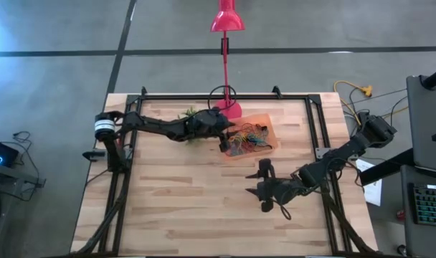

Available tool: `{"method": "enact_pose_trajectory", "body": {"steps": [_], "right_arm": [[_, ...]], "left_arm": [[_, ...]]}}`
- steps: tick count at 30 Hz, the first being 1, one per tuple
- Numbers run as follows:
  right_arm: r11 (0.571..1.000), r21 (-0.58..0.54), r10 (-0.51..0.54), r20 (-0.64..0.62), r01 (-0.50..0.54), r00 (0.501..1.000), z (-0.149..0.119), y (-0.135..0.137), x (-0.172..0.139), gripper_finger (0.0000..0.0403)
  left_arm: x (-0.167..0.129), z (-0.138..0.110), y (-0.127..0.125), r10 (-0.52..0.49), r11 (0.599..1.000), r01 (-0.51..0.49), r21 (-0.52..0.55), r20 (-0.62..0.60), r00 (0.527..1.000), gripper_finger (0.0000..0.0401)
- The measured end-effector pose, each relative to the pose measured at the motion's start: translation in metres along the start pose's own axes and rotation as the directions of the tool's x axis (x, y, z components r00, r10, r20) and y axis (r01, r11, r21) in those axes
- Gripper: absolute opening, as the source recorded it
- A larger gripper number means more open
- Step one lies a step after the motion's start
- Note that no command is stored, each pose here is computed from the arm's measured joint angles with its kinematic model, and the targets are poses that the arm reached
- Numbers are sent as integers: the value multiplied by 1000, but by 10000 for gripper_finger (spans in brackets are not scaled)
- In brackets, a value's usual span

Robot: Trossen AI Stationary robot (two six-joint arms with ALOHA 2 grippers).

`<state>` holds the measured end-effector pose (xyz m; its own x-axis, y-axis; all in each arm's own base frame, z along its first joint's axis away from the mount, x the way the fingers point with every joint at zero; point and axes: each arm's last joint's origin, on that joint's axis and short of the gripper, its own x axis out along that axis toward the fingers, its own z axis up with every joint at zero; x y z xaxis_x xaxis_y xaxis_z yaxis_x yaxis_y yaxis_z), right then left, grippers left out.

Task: Pick and place rubber bands into bin
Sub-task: Put the yellow rubberband into the orange container, then return to Home Position

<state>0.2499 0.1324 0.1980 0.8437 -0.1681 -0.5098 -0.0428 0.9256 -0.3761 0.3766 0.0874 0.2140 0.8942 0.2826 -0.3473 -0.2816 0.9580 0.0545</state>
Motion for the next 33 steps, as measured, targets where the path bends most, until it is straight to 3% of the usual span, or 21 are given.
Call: {"method": "enact_pose_trajectory", "body": {"steps": [6, 9, 13, 16, 20, 25, 31, 33], "right_arm": [[999, -35, -15, 5, 15, 1000, 2, -1, 0, 206], [998, -35, -43, 25, 44, 999, 9, -8, -5, 206], [999, -18, -42, 58, 44, 997, 16, -22, -24, 206], [999, 28, -44, 70, 42, 997, 18, -39, -46, 206], [992, 110, -71, 140, 56, 988, 6, -62, -71, 206], [976, 205, -121, 248, 70, 961, -31, -85, -88, 206], [969, 184, 59, 477, -166, 877, -62, -106, -99, 206], [963, 184, 80, 499, -195, 863, -73, -112, -98, 206]], "left_arm": [[-22, 26, -7, -21, 1000, 21, 4, 81, 997, 161], [-43, 38, -15, -53, 998, 52, 25, 63, 997, 162], [-79, 49, -23, -110, 978, 101, 182, 43, 993, 162], [-106, 50, -25, -133, 967, 114, 228, 69, 989, 162], [-137, 40, -20, -133, 965, 95, 244, 143, 981, 162], [-158, 12, -16, -139, 963, 69, 260, 260, 956, 162], [-171, -21, -16, -233, 947, 148, 284, 295, 927, 162], [-172, -29, -17, -258, 941, 173, 291, 282, 924, 162]]}}
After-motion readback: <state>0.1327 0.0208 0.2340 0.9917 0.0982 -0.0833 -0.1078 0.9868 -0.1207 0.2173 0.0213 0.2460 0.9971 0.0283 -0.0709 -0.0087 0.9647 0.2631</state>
